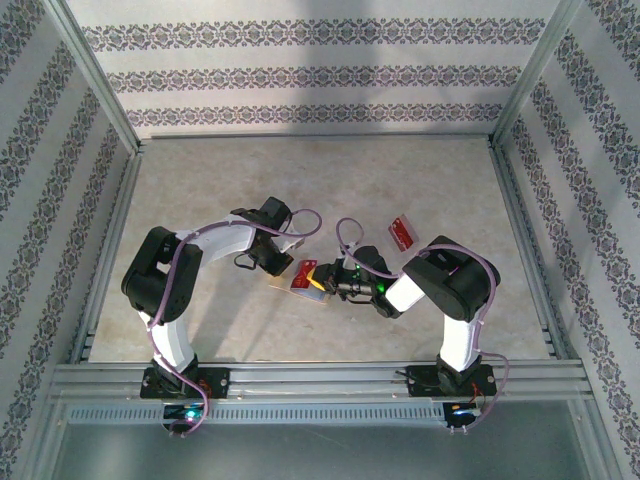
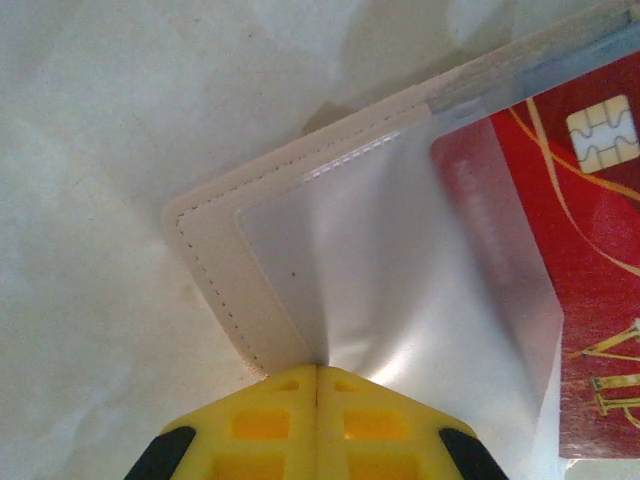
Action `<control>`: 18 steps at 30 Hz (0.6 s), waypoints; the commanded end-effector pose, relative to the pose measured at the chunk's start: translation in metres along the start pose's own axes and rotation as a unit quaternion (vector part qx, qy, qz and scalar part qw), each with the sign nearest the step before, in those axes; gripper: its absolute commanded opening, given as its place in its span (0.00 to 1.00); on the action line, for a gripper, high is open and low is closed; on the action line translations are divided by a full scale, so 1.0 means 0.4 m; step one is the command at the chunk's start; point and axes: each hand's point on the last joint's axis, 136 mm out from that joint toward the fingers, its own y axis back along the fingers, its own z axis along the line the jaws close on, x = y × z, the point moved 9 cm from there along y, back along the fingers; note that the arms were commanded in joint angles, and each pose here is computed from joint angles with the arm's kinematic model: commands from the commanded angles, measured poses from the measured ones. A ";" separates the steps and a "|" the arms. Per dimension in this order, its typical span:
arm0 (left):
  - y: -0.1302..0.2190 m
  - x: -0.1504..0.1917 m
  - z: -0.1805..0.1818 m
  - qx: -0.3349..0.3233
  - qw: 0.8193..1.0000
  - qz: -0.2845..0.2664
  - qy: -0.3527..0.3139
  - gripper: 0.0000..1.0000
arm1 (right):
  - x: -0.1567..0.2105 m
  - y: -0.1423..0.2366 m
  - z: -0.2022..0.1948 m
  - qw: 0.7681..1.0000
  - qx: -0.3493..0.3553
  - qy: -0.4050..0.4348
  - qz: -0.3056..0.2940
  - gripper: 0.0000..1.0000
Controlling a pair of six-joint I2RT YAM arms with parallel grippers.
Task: Put the credit cards into the card holder
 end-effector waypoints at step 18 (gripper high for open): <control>-0.025 0.025 0.000 -0.012 1.000 0.016 -0.009 0.00 | 0.012 0.011 0.020 0.999 -0.028 0.017 -0.005 0.00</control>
